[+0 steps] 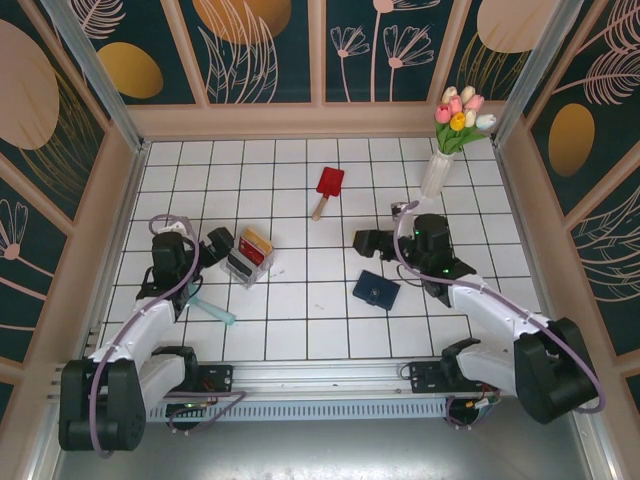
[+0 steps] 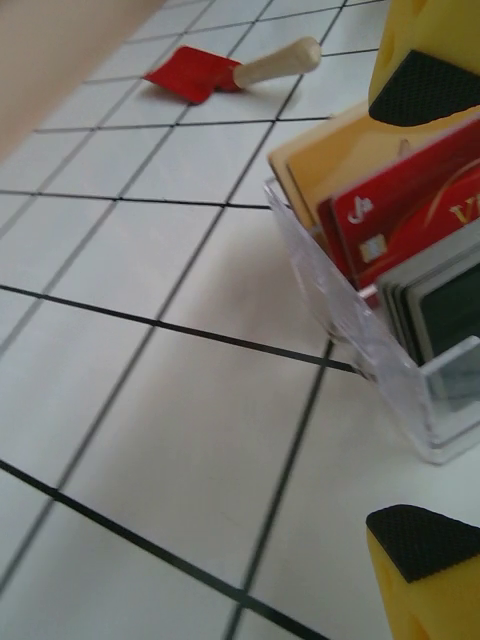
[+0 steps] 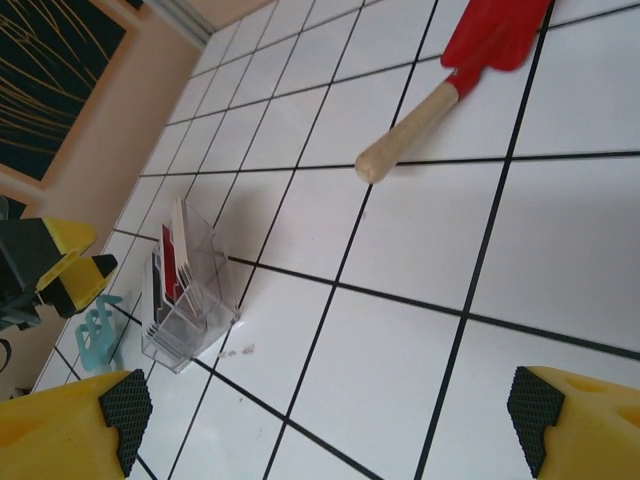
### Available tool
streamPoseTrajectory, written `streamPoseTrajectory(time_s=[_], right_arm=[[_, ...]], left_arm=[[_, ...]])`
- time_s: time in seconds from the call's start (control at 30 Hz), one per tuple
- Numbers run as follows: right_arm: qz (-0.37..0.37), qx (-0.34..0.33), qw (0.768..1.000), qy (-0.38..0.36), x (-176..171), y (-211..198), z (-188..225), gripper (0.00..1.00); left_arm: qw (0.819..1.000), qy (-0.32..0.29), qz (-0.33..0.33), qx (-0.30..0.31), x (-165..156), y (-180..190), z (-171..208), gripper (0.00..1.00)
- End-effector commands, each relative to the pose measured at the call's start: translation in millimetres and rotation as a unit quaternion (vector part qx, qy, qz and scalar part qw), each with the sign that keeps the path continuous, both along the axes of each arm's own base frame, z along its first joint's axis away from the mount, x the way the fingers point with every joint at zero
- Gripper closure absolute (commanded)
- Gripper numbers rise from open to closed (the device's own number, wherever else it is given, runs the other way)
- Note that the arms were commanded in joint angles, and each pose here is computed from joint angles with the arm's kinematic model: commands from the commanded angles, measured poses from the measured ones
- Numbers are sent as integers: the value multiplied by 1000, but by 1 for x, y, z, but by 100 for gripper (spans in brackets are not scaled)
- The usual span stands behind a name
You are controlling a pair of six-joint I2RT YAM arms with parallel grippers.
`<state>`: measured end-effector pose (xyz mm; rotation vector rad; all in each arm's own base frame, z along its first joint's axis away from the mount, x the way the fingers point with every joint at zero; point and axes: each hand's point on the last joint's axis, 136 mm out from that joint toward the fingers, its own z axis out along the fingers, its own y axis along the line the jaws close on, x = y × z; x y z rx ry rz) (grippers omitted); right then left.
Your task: Put the credit cards into the card holder
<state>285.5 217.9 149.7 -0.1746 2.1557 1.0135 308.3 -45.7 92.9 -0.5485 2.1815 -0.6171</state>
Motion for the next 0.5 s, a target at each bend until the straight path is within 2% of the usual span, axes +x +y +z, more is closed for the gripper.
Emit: streamPoseTrajectory(time_s=[0.0,0.3,0.47], right_arm=[[-12,-5,1000,11,3,8,3,5],[17,-4,999,40,-11,43,-17,5],[35,-11,998,57,-19,62,-26,5]], left_arm=[[1000,13,-12,-15,-2,-6,7,1],[994,54,-80,-49,5,-31,-11,1],[992,64,-84,-62,2,-35,-15,1]])
